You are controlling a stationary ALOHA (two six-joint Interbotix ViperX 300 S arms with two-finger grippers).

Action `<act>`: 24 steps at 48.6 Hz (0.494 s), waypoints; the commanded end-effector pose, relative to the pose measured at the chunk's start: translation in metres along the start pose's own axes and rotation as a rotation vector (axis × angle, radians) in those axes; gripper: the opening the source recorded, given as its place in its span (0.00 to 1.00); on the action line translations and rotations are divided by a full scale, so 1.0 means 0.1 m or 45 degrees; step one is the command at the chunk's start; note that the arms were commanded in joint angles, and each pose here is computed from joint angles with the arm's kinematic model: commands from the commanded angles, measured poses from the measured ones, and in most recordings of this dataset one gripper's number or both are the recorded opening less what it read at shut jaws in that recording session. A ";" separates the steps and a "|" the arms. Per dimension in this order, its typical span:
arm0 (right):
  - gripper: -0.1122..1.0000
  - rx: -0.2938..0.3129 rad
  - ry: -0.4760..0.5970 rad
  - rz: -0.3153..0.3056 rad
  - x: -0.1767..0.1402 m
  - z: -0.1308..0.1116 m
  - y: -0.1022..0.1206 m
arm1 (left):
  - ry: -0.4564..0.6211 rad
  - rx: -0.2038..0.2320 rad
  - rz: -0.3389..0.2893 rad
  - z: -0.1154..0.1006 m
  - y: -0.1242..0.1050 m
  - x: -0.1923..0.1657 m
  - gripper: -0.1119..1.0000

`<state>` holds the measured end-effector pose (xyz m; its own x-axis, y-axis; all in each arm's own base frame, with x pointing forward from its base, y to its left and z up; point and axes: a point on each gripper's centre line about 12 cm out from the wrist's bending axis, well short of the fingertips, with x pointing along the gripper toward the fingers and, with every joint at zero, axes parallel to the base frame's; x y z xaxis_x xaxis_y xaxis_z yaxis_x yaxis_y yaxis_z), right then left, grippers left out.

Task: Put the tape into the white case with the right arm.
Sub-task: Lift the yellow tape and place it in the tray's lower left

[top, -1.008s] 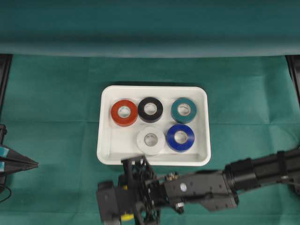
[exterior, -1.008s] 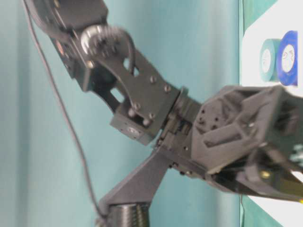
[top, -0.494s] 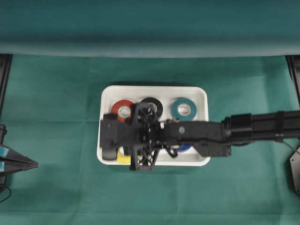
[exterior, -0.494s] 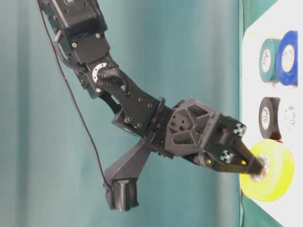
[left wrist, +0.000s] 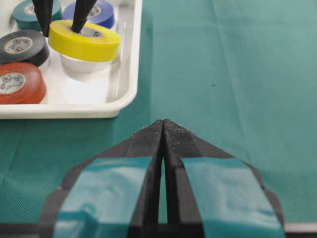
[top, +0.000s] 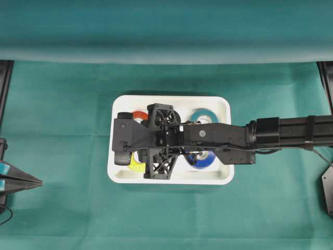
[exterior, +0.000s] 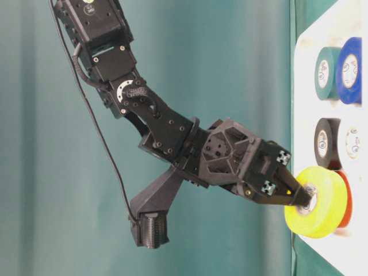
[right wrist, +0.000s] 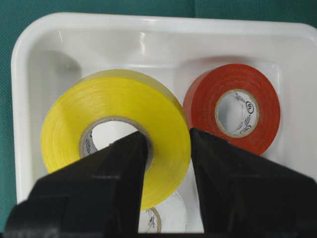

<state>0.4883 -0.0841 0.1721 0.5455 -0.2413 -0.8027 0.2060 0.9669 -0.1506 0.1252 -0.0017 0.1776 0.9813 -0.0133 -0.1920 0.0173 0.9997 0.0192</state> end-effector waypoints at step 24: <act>0.84 0.020 -0.102 -0.007 -0.45 0.18 -0.07 | -0.019 0.002 0.003 0.06 0.00 0.00 0.10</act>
<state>0.4827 -0.0837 0.1905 0.5656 -0.2464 -0.7870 0.2150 0.9654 -0.1478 0.1251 -0.0017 0.1778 0.9816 -0.0133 -0.1905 0.0173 0.9997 0.0192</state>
